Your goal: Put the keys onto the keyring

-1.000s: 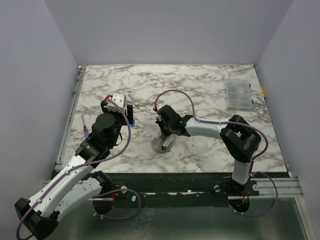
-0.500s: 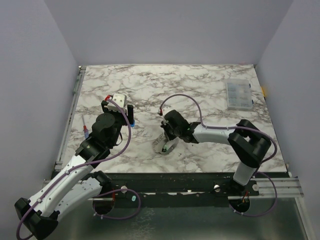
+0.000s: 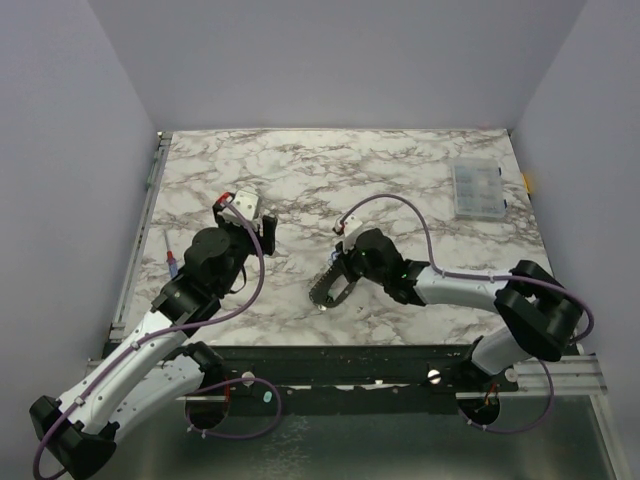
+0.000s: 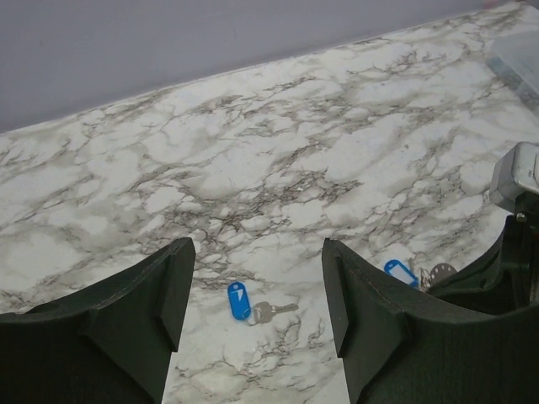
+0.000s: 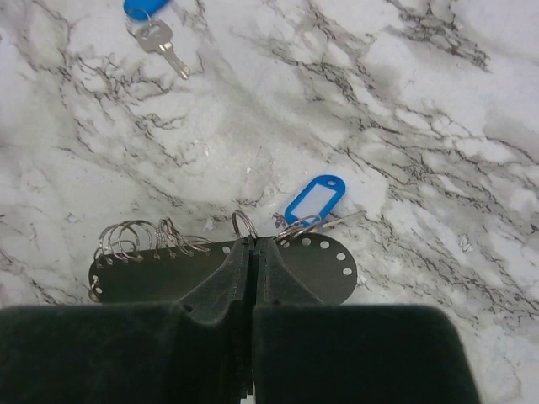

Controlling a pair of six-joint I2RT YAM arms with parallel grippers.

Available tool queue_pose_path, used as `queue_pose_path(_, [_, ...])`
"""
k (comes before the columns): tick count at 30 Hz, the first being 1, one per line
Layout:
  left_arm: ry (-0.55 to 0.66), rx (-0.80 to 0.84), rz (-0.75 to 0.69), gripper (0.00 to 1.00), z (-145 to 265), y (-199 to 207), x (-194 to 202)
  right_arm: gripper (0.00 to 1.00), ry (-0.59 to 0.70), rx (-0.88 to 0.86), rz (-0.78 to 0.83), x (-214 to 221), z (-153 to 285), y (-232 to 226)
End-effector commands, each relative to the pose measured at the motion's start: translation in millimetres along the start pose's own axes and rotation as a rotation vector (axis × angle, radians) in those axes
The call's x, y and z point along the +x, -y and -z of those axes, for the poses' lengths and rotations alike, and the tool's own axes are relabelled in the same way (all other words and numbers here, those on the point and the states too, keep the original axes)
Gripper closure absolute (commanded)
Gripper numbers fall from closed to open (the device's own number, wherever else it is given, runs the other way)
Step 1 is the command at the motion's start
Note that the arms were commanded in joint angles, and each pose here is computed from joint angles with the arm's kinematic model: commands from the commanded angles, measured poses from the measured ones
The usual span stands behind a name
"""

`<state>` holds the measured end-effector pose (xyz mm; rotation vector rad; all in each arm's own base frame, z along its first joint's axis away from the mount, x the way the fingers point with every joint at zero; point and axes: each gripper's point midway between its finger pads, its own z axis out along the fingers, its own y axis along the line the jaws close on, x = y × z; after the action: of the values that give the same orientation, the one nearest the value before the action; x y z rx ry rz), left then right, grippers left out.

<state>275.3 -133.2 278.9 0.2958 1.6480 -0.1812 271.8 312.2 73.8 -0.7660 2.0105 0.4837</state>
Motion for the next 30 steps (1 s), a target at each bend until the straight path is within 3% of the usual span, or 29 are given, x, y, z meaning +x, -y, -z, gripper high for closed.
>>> queue_pose_path(1, [0.024, 0.144, -0.012, 0.32, 2.1, 23.8, -1.2, 0.99, 0.169, -0.061, 0.026, -41.4, 13.5, -11.6])
queue_pose_path(15, [-0.003, 0.535, -0.047, 0.33, 10.4, 91.9, 7.4, 0.99, 0.328, -0.202, 0.084, -86.0, 60.4, -37.9])
queue_pose_path(30, [0.061, 0.775, -0.056, 0.36, 38.0, 124.7, 1.8, 0.99, 0.441, -0.347, 0.108, -125.8, 118.1, -61.3])
